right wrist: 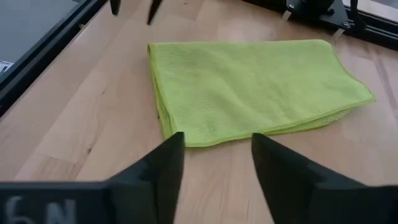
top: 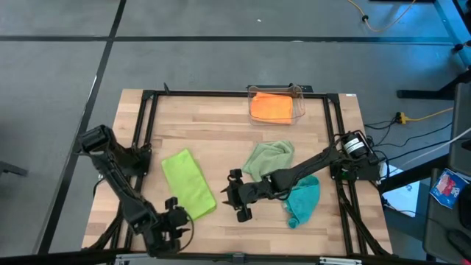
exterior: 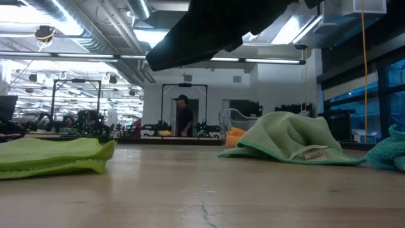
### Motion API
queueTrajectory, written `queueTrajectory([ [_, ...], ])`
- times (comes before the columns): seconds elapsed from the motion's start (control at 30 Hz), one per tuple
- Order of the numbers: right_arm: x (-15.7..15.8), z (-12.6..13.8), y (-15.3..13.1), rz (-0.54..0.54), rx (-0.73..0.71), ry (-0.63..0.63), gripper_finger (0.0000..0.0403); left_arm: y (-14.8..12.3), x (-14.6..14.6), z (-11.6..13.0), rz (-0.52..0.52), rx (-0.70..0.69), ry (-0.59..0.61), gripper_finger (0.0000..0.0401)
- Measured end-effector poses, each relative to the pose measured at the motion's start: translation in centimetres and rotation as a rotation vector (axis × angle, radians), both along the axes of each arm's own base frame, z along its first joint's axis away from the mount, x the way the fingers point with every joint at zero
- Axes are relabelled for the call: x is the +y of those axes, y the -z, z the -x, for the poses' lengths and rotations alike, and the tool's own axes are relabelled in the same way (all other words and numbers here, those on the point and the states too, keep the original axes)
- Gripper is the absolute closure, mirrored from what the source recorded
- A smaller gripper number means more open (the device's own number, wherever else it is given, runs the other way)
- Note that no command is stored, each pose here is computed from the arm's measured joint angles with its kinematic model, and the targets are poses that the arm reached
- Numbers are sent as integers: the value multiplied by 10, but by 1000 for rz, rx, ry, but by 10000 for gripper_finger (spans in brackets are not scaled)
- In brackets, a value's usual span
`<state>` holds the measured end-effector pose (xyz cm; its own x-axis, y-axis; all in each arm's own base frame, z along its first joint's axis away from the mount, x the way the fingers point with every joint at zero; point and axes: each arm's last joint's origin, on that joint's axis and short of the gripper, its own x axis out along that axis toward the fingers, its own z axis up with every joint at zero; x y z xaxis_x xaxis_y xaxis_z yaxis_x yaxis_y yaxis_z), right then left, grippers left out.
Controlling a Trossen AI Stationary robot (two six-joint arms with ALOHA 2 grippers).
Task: Fold microfiber towels
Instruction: Fold the light green microfiber towel
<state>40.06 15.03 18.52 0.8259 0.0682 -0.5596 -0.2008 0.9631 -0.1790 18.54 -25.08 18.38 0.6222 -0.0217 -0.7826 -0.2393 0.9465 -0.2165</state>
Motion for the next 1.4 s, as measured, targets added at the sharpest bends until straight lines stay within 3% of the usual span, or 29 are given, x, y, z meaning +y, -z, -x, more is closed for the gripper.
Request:
queueTrajectory([
  [0.2,0,0,0,2,0,-2,156,4,15,-10,-49,128,51,236],
  [0.47,0,0,-1,-23,-5,14,147,5,18,-13,-94,188,223,238],
  [0.63,0,0,-1,-25,-5,15,147,5,18,-13,-102,170,202,238],
  [0.77,0,0,-1,-56,-3,36,147,4,24,-18,-72,149,64,238],
  [1.07,0,0,-1,-64,-3,41,147,-12,-2,-18,-206,-71,44,238],
  [1.2,0,0,-1,-64,-3,41,147,10,-17,-20,-283,8,113,238],
  [1.3,0,0,-1,-64,-3,41,147,22,-18,-19,-373,92,101,238],
  [1.4,0,-1,-1,-66,-4,42,147,20,-18,-18,-397,125,80,238],
])
